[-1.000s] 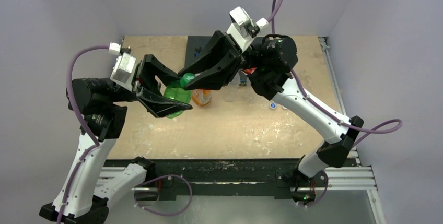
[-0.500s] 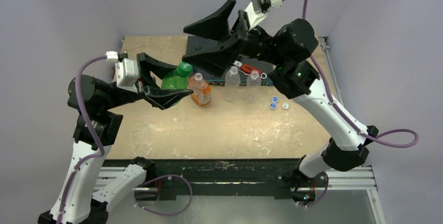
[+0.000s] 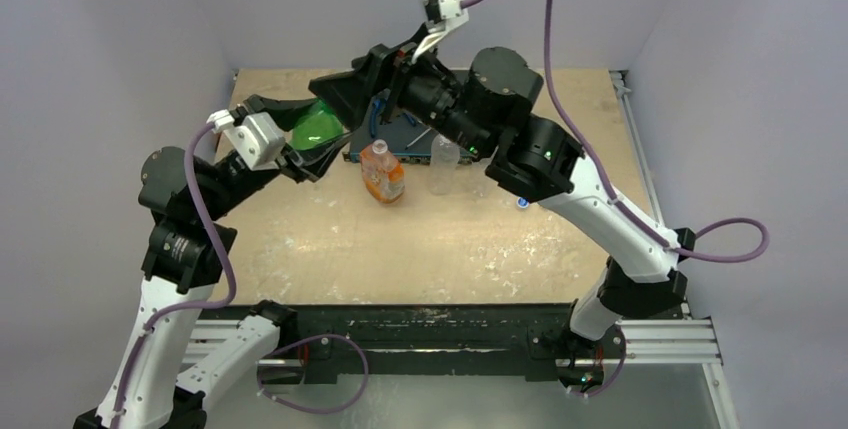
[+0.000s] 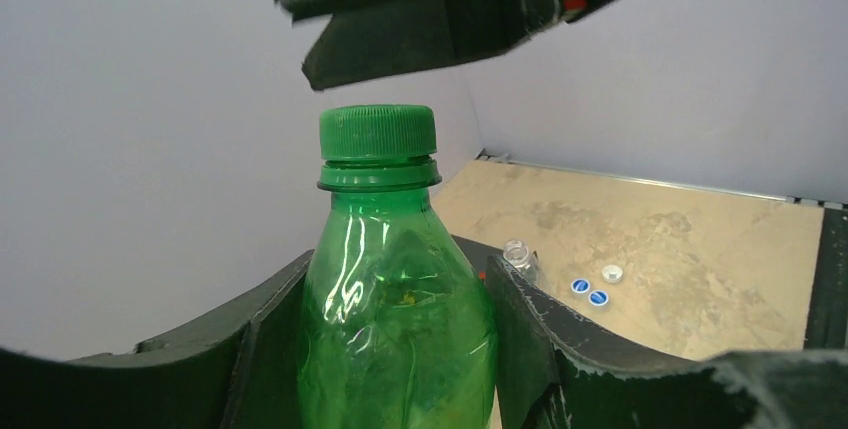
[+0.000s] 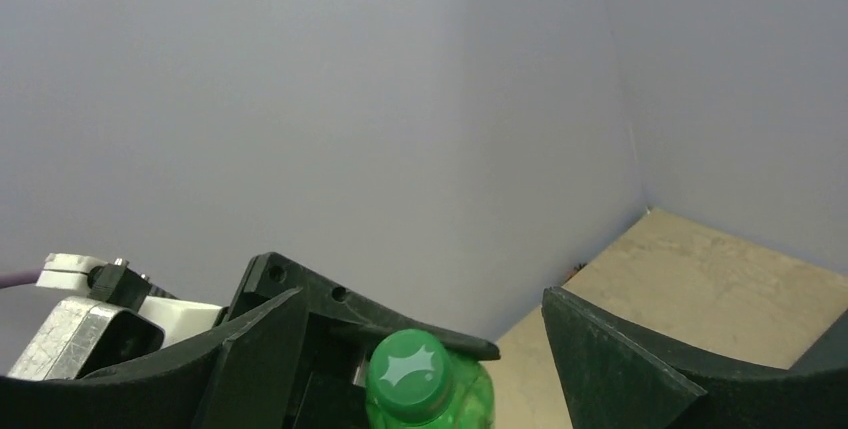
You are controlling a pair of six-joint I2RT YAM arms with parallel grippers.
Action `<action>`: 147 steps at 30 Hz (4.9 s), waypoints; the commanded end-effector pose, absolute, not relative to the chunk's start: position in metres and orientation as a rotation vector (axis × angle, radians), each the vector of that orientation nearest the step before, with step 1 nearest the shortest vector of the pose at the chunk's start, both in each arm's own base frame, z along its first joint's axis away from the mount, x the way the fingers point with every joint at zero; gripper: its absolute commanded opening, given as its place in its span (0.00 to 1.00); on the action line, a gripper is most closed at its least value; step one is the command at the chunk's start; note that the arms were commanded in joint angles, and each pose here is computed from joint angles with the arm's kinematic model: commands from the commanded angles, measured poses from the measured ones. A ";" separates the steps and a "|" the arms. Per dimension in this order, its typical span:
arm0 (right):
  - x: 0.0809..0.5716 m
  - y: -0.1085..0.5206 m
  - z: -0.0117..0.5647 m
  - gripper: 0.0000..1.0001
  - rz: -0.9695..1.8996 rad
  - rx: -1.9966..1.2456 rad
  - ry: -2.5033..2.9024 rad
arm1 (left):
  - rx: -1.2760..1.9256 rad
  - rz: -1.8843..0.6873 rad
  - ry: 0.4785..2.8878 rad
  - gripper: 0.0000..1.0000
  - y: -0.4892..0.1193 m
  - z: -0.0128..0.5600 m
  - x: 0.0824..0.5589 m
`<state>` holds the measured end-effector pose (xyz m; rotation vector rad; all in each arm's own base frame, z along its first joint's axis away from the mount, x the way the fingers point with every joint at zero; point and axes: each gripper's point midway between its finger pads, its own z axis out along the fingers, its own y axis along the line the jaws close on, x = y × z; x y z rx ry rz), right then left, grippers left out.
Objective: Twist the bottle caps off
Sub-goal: Unscrew the bottle cap from the plastic bottle.
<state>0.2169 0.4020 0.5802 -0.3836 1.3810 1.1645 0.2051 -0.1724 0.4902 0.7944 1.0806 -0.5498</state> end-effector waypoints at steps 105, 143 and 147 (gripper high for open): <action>0.223 0.393 0.585 0.69 1.098 -0.207 1.341 | 0.730 -0.576 1.110 0.00 -0.170 0.490 0.210; 0.224 0.414 0.588 0.50 1.160 -0.217 1.320 | 0.644 -0.494 1.155 0.00 -0.156 0.489 0.227; 0.223 0.416 0.586 0.49 1.162 -0.226 1.324 | 0.641 -0.498 1.154 0.00 -0.156 0.489 0.228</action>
